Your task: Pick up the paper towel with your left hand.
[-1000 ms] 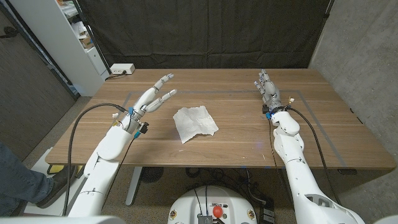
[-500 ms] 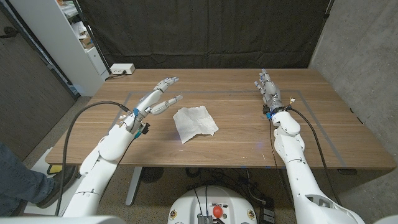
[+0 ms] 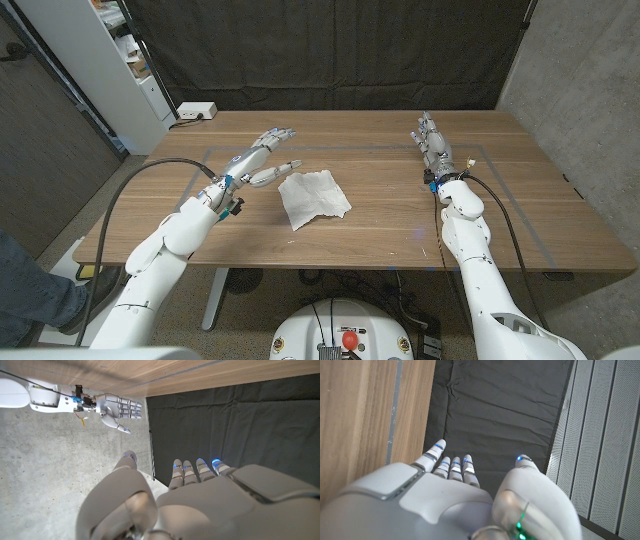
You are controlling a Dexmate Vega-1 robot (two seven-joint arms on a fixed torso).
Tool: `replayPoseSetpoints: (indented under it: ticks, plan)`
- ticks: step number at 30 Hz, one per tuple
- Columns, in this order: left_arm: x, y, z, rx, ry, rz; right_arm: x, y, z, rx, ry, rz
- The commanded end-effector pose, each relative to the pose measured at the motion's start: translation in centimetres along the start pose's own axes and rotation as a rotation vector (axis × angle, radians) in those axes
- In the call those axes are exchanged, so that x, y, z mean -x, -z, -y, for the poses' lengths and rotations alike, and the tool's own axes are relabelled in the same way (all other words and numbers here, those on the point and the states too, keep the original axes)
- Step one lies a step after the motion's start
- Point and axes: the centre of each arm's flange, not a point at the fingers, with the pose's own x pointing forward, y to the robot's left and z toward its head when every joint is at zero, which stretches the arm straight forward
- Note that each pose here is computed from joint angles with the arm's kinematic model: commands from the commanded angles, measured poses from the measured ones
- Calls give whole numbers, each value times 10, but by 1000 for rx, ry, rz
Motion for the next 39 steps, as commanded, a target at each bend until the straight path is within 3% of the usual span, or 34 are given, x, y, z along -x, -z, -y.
replayPoseSetpoints:
  ticks: [1, 24, 39]
  plan:
    - [-5, -5, 3, -100, 61, 4, 3, 3, 2, -9, 14, -4]
    - [5, -12, -7, -245, 170, -28, 2, -5, -1, -4, 34, 3]
    - [0, -14, -15, -296, 268, -55, 7, -6, 0, -17, 58, 12]
